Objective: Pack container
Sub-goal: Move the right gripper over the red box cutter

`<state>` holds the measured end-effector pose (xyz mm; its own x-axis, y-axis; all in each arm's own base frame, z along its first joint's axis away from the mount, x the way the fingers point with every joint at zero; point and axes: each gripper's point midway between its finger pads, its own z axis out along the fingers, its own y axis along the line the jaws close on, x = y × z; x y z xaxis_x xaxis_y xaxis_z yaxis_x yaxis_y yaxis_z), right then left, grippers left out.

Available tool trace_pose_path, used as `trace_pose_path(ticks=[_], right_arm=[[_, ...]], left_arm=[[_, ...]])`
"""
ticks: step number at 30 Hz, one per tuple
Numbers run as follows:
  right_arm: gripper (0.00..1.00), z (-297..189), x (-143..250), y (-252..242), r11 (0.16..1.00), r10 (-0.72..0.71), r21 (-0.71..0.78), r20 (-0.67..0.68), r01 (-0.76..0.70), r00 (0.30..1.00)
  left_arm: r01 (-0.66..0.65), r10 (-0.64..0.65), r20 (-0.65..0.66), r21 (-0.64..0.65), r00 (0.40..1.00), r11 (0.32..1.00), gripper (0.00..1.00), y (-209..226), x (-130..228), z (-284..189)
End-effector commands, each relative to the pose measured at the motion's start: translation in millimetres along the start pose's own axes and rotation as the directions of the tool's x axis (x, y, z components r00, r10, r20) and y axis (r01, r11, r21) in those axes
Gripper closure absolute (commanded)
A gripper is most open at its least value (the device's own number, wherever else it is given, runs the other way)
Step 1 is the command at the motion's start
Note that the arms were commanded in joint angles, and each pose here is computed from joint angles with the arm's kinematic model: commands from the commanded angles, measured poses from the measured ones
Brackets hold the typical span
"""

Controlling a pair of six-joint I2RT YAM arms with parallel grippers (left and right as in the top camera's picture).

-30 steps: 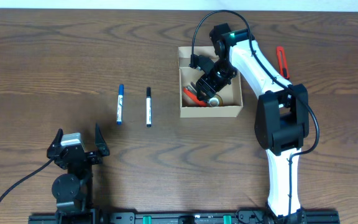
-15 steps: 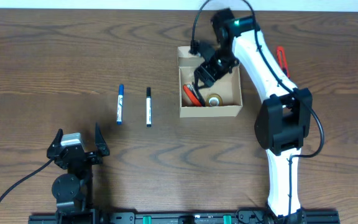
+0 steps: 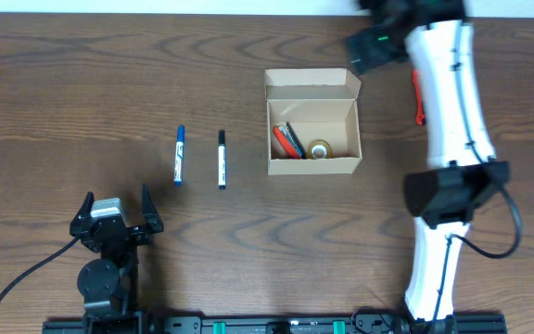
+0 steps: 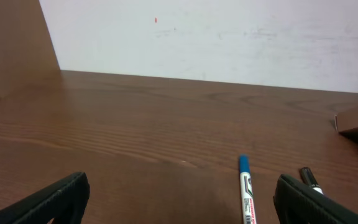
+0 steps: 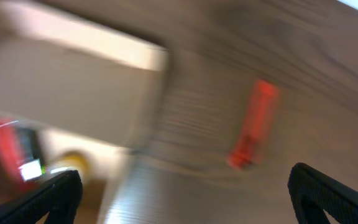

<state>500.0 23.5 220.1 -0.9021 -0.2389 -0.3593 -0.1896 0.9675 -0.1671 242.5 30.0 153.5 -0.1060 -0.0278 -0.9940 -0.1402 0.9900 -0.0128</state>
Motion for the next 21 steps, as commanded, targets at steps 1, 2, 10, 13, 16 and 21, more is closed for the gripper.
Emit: trace_pose_path(ticks=[1, 2, 10, 13, 16, 21], right_arm=[[0.01, -16.5, 12.6, -72.0, 0.976, 0.186, 0.110, 0.031, -0.188, 0.982], [0.01, -15.5, 14.5, -82.2, 0.972, 0.211, 0.093, 0.038, -0.214, 0.977], [0.06, -4.4, 12.3, -141.2, 0.953, 0.299, 0.014, 0.131, -0.303, 0.945], [0.09, 10.6, 11.8, -143.5, 0.954, 0.301, -0.038, 0.126, -0.299, 0.945], [0.08, 33.9, 11.9, -138.9, 0.957, 0.289, -0.068, 0.098, -0.284, 0.952], [0.09, 75.6, 12.0, -124.9, 0.957, 0.273, -0.112, 0.045, -0.267, 0.961]], left_arm=[[0.008, -0.009, -0.051, -0.012, 0.999, 1.000, 0.05, 2.5, 18.1, 1.2], [0.008, -0.009, -0.051, -0.012, 0.999, 1.000, 0.05, 2.5, 18.0, 1.2], [0.009, -0.009, -0.051, -0.012, 0.999, 1.000, 0.05, 2.5, 18.1, 1.2], [0.008, -0.009, -0.051, -0.012, 0.999, 1.000, 0.05, 2.5, 18.0, 1.2], [0.008, -0.009, -0.051, -0.012, 0.999, 1.000, 0.05, 2.5, 18.0, 1.2], [0.008, -0.009, -0.051, -0.012, 0.999, 1.000, 0.05, 2.5, 18.0, 1.2]])
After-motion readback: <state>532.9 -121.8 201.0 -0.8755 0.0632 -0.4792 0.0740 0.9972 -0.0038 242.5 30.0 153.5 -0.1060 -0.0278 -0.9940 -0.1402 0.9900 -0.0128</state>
